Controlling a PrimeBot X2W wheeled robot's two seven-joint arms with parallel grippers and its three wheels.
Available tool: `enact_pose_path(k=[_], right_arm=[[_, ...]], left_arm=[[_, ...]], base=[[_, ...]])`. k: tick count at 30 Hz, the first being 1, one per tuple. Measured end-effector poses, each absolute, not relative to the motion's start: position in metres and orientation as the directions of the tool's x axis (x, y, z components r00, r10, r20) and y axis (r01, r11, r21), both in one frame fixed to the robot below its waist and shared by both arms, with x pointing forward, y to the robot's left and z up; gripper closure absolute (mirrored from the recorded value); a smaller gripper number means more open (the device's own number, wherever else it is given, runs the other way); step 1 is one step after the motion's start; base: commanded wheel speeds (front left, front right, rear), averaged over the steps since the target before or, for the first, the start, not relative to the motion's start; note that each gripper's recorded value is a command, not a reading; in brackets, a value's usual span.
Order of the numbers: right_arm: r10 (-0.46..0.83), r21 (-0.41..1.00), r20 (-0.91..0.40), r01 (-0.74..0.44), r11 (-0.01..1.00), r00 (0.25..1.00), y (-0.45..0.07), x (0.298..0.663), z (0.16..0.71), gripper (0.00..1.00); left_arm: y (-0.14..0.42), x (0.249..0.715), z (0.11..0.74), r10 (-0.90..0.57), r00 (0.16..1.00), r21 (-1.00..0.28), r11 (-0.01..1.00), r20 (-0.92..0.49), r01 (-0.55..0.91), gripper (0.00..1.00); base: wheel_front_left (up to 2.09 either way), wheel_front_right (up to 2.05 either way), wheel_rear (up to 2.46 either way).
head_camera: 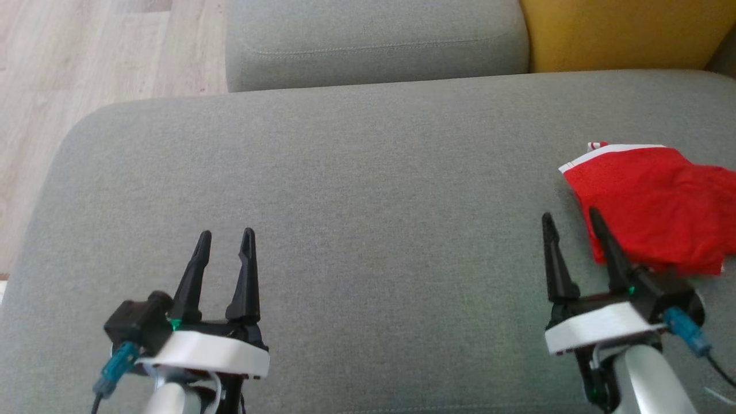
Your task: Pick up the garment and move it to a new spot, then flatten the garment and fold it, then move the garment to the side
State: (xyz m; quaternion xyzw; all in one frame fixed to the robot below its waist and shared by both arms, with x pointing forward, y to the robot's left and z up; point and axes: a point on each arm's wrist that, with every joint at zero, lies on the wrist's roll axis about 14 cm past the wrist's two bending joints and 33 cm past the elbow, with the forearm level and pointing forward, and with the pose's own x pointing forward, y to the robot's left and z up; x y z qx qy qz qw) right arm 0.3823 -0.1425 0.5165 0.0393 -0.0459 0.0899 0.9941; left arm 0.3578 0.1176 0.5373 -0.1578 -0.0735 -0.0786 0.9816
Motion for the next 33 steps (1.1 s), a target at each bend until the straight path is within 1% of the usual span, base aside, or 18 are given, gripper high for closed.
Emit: enact_pose_path(k=[5,12,33], right_arm=[[0.191,0.093,0.09,-0.2,0.975,0.977,-0.135,0.375,0.512,0.0],[0.19,0.1,0.127,-0.203,0.974,0.973,-0.134,0.376,0.523,0.0],[0.189,0.107,0.143,-0.205,0.973,0.972,-0.134,0.376,0.528,0.0]], left_arm=[[0.125,0.354,0.537,-0.109,0.98,-0.31,0.938,0.169,0.157,0.0],[0.126,0.351,0.532,-0.113,0.981,-0.31,0.938,0.156,0.157,0.0],[0.128,0.351,0.541,-0.112,0.977,-0.311,0.936,0.184,0.166,0.0]], base=[[0.0,0.0,0.0],[0.0,0.0,0.0],[0.0,0.0,0.0]])
